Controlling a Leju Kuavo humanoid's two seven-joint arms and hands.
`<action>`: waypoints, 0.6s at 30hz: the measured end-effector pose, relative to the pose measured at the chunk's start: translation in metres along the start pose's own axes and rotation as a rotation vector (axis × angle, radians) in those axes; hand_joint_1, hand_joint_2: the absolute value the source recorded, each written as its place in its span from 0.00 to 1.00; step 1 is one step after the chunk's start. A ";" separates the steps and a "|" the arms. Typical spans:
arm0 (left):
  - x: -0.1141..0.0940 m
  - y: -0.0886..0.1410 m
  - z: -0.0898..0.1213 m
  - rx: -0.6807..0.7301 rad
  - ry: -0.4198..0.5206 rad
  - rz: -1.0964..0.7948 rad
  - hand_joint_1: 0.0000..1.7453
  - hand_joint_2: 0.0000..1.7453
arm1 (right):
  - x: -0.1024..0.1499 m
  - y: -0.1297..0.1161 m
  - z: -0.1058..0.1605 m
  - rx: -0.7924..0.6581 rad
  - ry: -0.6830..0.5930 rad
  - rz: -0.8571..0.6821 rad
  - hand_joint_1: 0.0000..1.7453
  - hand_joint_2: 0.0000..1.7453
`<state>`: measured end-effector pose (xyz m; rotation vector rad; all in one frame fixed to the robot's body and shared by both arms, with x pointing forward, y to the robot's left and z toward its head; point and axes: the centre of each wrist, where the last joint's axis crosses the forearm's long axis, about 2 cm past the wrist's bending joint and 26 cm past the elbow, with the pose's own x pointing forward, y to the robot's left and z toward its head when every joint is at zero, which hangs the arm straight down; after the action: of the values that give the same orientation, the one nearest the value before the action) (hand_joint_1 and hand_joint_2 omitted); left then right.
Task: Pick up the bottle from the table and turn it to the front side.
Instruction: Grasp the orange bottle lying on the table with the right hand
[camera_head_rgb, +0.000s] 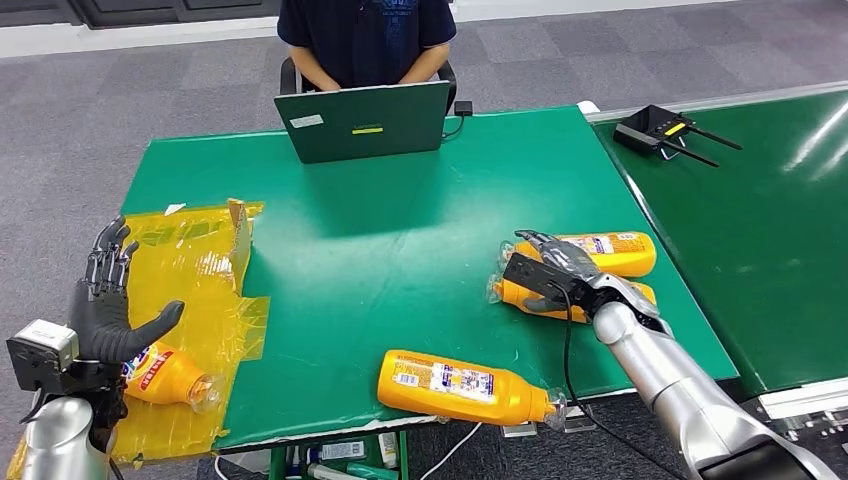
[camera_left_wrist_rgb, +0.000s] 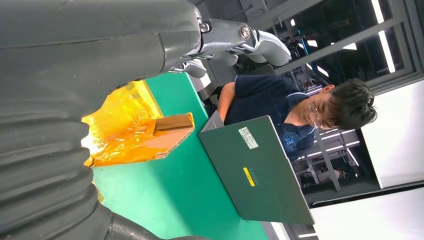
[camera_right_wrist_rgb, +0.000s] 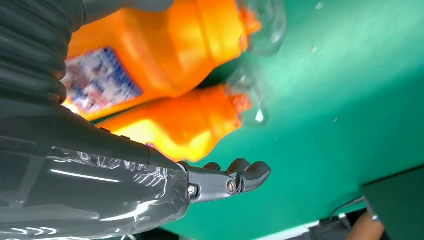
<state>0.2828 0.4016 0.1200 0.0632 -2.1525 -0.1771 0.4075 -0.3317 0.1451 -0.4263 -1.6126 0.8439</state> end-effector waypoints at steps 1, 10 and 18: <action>0.000 0.000 0.000 0.000 0.000 0.000 0.00 1.00 | 0.001 0.003 -0.001 0.004 -0.001 -0.005 0.00 1.00; 0.003 0.000 0.002 0.004 0.004 0.002 0.00 1.00 | 0.010 0.019 -0.010 0.039 0.008 -0.055 0.00 1.00; 0.006 -0.003 0.008 0.006 0.013 0.001 0.00 1.00 | 0.005 0.032 -0.009 0.065 0.033 -0.089 0.00 1.00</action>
<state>0.2726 0.3988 0.1205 0.0668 -2.1404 -0.1699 0.4096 -0.3043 0.1253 -0.3184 -1.5572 0.8156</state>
